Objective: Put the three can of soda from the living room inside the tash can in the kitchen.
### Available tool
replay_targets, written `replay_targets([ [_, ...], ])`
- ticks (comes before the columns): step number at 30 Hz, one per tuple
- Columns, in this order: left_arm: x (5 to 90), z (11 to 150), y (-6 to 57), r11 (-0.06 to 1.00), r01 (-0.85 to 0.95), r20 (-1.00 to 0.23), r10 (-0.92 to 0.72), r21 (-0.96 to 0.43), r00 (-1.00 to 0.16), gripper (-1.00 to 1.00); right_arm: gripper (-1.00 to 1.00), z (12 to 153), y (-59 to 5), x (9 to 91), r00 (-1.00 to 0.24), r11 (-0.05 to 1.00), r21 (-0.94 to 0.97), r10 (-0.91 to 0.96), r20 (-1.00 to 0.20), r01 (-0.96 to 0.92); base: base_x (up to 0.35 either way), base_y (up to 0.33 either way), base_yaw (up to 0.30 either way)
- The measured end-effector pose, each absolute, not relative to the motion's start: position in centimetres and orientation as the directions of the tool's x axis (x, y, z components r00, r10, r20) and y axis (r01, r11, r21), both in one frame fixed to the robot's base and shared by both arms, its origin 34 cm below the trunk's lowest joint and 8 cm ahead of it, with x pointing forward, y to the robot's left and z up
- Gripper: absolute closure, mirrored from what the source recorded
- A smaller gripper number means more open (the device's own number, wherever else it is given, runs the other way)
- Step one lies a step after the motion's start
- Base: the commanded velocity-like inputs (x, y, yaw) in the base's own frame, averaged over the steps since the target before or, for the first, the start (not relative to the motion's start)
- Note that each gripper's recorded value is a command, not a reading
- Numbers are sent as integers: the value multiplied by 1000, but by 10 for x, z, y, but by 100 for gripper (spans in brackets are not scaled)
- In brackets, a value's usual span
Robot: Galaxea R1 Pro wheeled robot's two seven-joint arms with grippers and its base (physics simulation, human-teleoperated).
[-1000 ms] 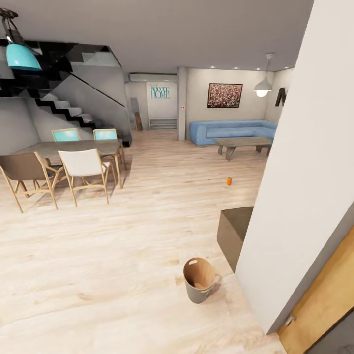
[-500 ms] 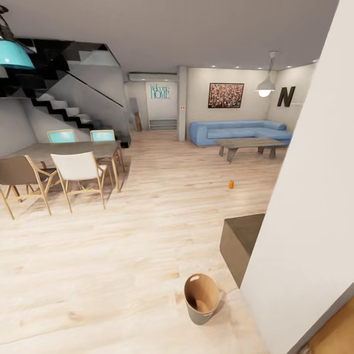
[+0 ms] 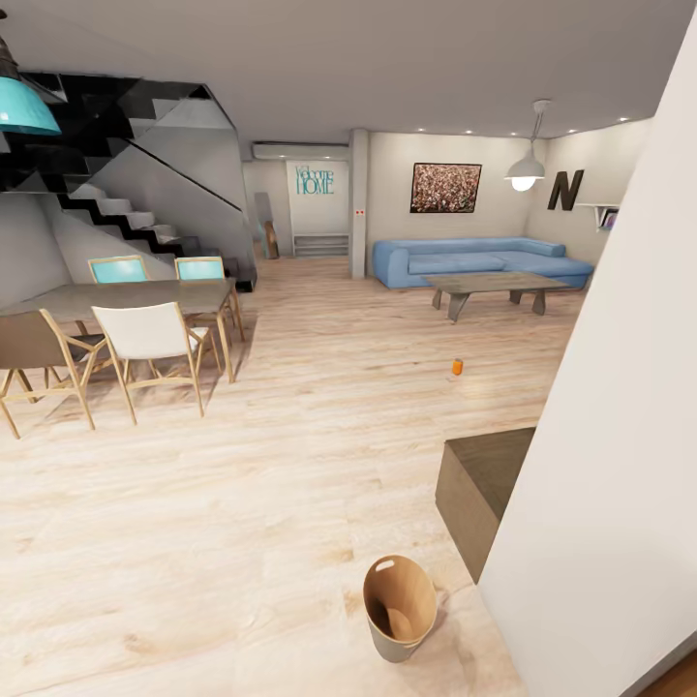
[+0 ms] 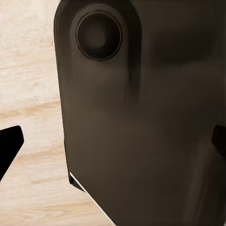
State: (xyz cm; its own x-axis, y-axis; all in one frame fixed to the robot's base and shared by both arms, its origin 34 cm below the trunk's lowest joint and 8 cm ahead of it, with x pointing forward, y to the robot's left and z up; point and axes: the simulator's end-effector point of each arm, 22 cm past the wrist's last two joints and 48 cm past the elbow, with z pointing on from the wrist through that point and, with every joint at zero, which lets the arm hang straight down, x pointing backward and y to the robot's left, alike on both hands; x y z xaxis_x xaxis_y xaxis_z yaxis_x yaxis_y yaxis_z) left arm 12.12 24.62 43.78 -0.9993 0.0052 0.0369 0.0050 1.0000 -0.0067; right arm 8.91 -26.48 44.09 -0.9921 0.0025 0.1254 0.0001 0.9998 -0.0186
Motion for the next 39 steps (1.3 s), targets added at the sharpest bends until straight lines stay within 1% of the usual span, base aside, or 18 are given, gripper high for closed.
replay_targets([
  [7, 121, 438, 246, 1000, 5, 37, 5, -7, -999, -100, -100, 441, -265, 89, -992, 1000, -19, 2, 125, 0, 10, 26, 0],
  [19, 121, 438, 246, 1000, 5, 37, 5, -7, -999, -100, -100, 441, -265, 89, -992, 1000, -18, 2, 124, -1, 17, 207, 0],
  [39, 121, 438, 245, 1000, 5, 37, 5, -8, -999, -100, -100, 441, -265, 89, -992, 1000, -18, 2, 125, -1, 177, 166, 0],
])
